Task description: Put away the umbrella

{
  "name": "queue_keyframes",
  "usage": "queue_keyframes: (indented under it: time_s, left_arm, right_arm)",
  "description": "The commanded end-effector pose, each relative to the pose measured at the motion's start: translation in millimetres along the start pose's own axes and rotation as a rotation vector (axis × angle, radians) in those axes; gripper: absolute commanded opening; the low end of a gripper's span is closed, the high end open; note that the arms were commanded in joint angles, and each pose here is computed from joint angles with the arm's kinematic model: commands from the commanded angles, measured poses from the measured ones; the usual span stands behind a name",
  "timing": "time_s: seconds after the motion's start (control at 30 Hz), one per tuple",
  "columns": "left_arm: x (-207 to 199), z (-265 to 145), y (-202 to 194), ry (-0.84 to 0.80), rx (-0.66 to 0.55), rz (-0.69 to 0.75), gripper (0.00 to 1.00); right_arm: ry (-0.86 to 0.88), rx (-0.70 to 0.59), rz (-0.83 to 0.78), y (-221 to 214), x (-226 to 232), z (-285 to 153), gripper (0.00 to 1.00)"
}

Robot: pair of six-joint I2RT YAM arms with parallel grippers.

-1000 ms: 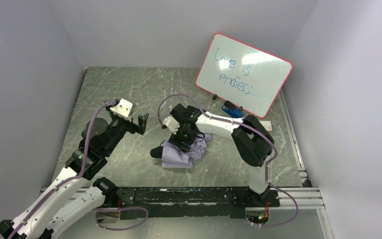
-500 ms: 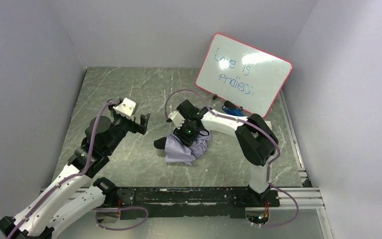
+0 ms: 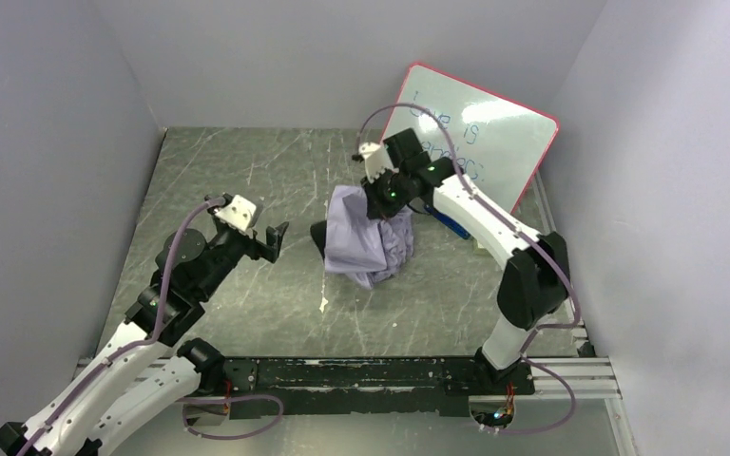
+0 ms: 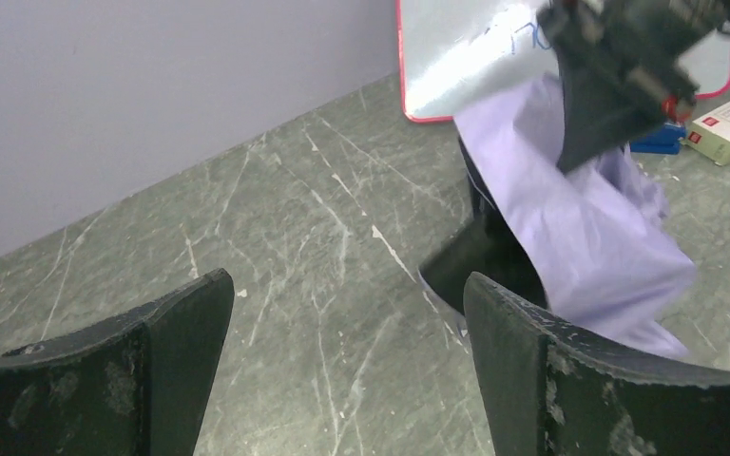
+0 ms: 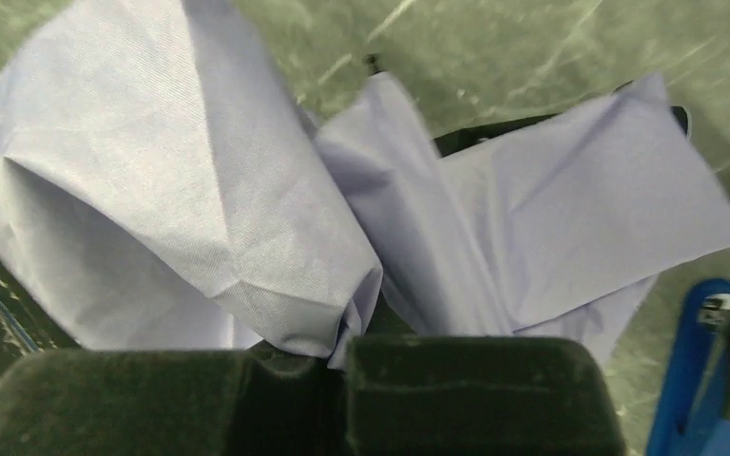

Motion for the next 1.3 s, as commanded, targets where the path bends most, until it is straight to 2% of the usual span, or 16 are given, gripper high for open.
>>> queue_keyframes:
  time_s: [0.0, 0.23, 0.33, 0.47, 0.5, 0.53, 0.6, 0.63, 0.67, 0.77, 0.87, 0.97, 1.07, 1.27]
  left_arm:
    - [-7.2, -1.6, 4.8, -0.083, -0.048, 0.011, 0.94]
    - [-13.4, -1.3, 1.0, -0.142, -0.035, 0.019, 0.93]
    - [-14.4, -0.8, 1.0, -0.151, -0.034, 0.019, 0.93]
    - [-14.2, -1.0, 2.2, -0.151, -0.035, 0.021, 0.93]
    - [-14.1, -1.1, 2.6, -0.150, -0.033, 0.022, 0.93]
    - [-13.8, -1.1, 2.8, -0.149, -0.032, 0.024, 0.93]
    - [-13.3, -1.0, 1.5, -0.143, -0.027, 0.024, 0.93]
    - [-12.9, -1.0, 0.8, -0.140, -0.025, 0.024, 0.93]
    - [-12.7, -1.0, 0.1, -0.138, -0.021, 0.024, 0.93]
    - [-12.0, -1.3, -1.0, -0.132, -0.014, 0.025, 0.93]
    - [-12.2, -0.6, -2.3, -0.132, -0.012, 0.025, 0.93]
    - [-12.5, 1.3, -3.4, -0.132, -0.009, 0.023, 0.93]
    - [-13.2, 2.5, -4.7, -0.133, -0.007, 0.015, 0.93]
    - [-9.1, 1.1, -3.9, -0.097, 0.000, 0.015, 0.93]
  right_arm:
    - [0.006, -0.119, 0.003, 30.4, 4.7, -45.2, 0.00]
    - [-0.021, -0.209, -0.017, 57.3, 9.8, -83.5, 0.00]
    - [-0.014, -0.148, -0.005, 50.3, 9.0, -79.5, 0.00]
    - [0.081, -0.091, -0.004, 36.8, 21.8, -65.1, 0.00]
    - [0.102, -0.075, -0.008, 33.3, 26.6, -59.9, 0.03]
    - [0.112, -0.050, -0.014, 28.4, 31.0, -53.3, 0.12]
    - [0.089, 0.023, -0.018, 13.7, 34.7, -37.4, 0.51]
    - [0.056, 0.050, -0.015, 6.9, 32.8, -31.3, 0.65]
    - [0.022, 0.062, -0.014, 2.2, 29.7, -28.3, 0.76]
    - [-0.073, 0.018, -0.031, 2.3, 22.9, -34.0, 0.97]
    - [-0.125, -0.065, -0.057, 7.6, 24.1, -49.4, 1.00]
    - [-0.103, -0.067, -0.110, 1.5, 28.7, -44.2, 1.00]
    - [-0.034, -0.069, -0.117, -4.5, 33.2, -24.6, 1.00]
    - [0.039, 0.019, -0.173, -7.3, 51.7, 22.4, 1.00]
Point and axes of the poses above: each gripper's point midway between its finger pads, its own z axis out along the fingers, its own x axis along the line the jaws close on, y = z × x, the point moved 7 cm from there along -z, back along the fingers, and after that the axes turned 6 degrees about -z, right-handed, at the moved point
